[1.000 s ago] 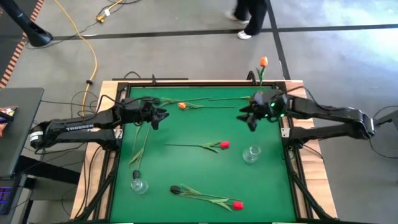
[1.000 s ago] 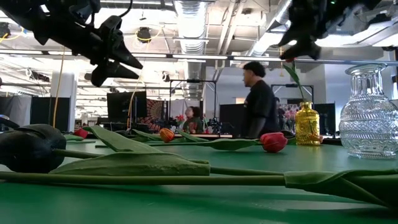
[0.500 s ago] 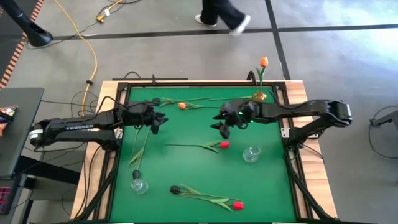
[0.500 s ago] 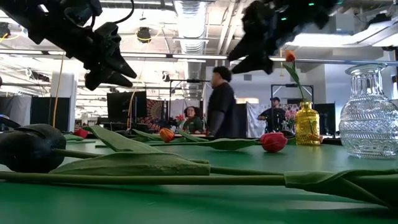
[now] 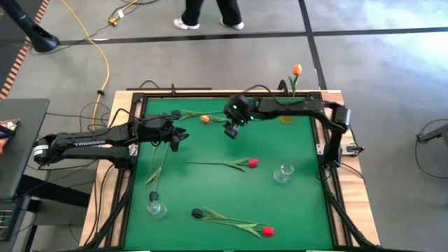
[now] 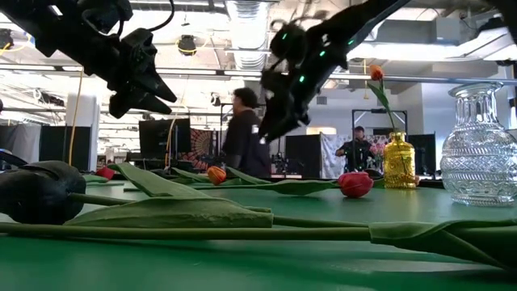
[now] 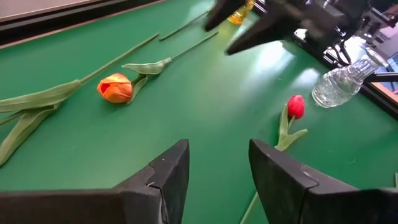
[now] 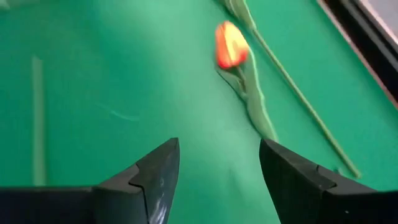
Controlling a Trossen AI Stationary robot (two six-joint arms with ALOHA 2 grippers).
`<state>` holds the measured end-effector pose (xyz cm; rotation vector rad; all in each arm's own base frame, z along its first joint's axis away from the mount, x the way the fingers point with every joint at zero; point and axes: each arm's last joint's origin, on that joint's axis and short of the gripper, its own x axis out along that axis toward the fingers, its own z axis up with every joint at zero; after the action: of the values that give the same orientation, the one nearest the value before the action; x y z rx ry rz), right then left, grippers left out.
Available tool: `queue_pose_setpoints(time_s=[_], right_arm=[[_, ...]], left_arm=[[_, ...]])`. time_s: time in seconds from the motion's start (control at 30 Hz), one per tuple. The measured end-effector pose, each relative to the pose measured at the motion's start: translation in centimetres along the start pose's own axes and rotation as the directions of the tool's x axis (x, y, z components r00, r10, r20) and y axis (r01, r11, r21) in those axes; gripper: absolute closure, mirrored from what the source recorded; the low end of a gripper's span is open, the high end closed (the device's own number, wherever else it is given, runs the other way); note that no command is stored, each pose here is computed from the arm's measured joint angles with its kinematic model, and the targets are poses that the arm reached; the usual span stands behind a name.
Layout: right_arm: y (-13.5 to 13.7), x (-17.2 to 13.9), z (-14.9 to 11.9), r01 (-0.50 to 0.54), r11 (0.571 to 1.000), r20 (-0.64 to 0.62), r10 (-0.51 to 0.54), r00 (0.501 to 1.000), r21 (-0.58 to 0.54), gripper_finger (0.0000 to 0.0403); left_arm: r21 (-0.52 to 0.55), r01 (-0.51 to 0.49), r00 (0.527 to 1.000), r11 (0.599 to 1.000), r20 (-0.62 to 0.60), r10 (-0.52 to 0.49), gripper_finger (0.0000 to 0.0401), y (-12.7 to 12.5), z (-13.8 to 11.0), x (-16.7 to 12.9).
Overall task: Sort flowers into vase by color
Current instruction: Put the left orange tulip into the yellow flower vase
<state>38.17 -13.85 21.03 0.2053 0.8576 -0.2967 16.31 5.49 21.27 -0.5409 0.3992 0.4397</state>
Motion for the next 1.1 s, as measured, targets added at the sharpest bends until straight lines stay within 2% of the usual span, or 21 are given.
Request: queue_pose_setpoints(time_s=[0.27,0.43,0.77,0.97,1.1], right_arm=[[-3.0,4.3,-0.8,-0.033,0.995,-0.207,0.012,0.978,-0.096,0.0154],[-4.4,5.5,-1.7,-0.030,0.994,-0.246,0.003,0.969,-0.107,0.0154],[-5.9,5.4,-1.7,-0.030,0.992,-0.240,-0.001,0.971,-0.126,0.0156],[-6.1,6.6,-2.7,-0.052,0.990,-0.288,0.012,0.958,-0.129,0.0186],[-6.1,7.3,-3.1,-0.039,0.993,-0.311,0.001,0.950,-0.115,0.0228]], left_arm=[[-0.009,-0.003,1.000,1.000,0.001,0.003,0.0246,0.0,0.0,0.0],[-0.004,-0.004,1.000,1.000,-0.001,0.004,0.0246,0.0,0.0,0.0],[0.001,-0.057,0.998,0.998,0.005,0.057,0.0246,0.2,-0.1,0.0],[0.021,-0.064,0.998,0.998,-0.007,0.064,0.0246,0.3,-0.2,0.0],[0.023,-0.070,0.998,0.997,0.000,0.070,0.0246,0.3,-0.2,0.0]])
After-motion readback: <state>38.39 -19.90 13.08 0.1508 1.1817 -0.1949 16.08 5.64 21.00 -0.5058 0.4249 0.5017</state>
